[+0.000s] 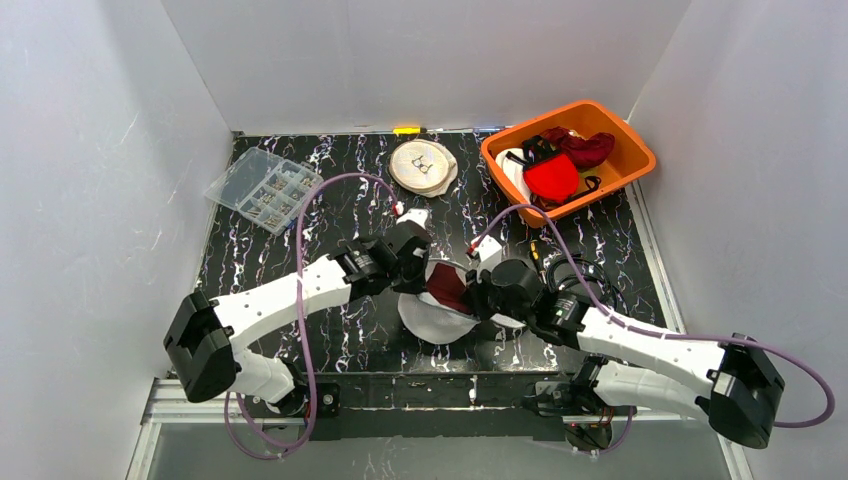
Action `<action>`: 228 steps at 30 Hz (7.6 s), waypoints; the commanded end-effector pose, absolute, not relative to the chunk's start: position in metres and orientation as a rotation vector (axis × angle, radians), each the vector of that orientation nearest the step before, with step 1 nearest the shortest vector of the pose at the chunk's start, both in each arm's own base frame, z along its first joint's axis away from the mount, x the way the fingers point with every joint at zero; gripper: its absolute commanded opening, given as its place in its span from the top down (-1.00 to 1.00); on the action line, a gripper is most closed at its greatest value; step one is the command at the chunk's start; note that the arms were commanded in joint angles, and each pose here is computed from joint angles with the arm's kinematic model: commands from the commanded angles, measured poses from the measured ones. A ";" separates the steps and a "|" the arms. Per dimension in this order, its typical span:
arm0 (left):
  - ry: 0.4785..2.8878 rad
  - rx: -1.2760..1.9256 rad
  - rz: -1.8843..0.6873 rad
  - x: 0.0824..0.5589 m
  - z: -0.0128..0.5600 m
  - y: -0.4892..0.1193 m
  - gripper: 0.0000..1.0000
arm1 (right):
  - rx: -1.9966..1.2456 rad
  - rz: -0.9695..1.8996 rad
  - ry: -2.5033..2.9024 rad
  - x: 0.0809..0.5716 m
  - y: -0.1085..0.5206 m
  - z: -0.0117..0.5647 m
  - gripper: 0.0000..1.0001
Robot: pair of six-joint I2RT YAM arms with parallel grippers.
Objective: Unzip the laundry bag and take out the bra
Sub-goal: Pick up the bra from the laundry bag.
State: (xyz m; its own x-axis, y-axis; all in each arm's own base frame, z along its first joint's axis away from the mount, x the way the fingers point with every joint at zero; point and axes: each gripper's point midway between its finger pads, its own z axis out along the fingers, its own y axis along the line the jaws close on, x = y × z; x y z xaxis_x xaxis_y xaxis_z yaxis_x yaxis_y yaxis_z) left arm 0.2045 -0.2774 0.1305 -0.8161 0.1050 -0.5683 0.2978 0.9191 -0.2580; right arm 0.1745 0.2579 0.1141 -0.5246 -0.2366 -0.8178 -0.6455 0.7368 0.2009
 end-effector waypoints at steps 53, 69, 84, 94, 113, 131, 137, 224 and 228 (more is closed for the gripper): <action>2.309 0.175 -0.410 0.236 0.184 -0.205 -0.46 | -0.379 0.894 1.745 0.174 0.252 0.194 0.97; 1.838 1.184 -0.976 0.180 0.243 -0.299 -0.66 | -0.522 0.957 1.696 0.157 0.260 0.197 0.97; 1.880 1.284 -1.157 0.162 0.216 -0.315 0.23 | -0.510 0.959 1.683 0.158 0.259 0.202 0.97; 1.820 1.228 -1.100 0.170 0.232 -0.313 1.00 | -0.459 0.897 1.706 0.163 0.245 0.230 -0.54; 1.364 1.235 -1.026 0.156 0.313 -0.297 1.00 | -0.701 0.981 1.525 0.132 0.249 0.306 -0.97; 1.177 1.266 -1.087 0.135 0.335 -0.297 1.00 | -0.895 0.990 1.462 0.137 0.293 0.303 -0.65; 1.203 1.254 -1.093 0.135 0.329 -0.295 1.00 | -0.933 1.042 1.523 0.137 0.313 0.283 0.23; 2.211 0.117 -0.806 0.211 0.144 -0.240 1.00 | -0.400 0.812 1.436 0.190 0.246 0.426 0.97; 2.228 0.108 -0.777 0.216 0.134 -0.241 1.00 | -0.377 0.896 1.400 0.184 0.251 0.436 0.97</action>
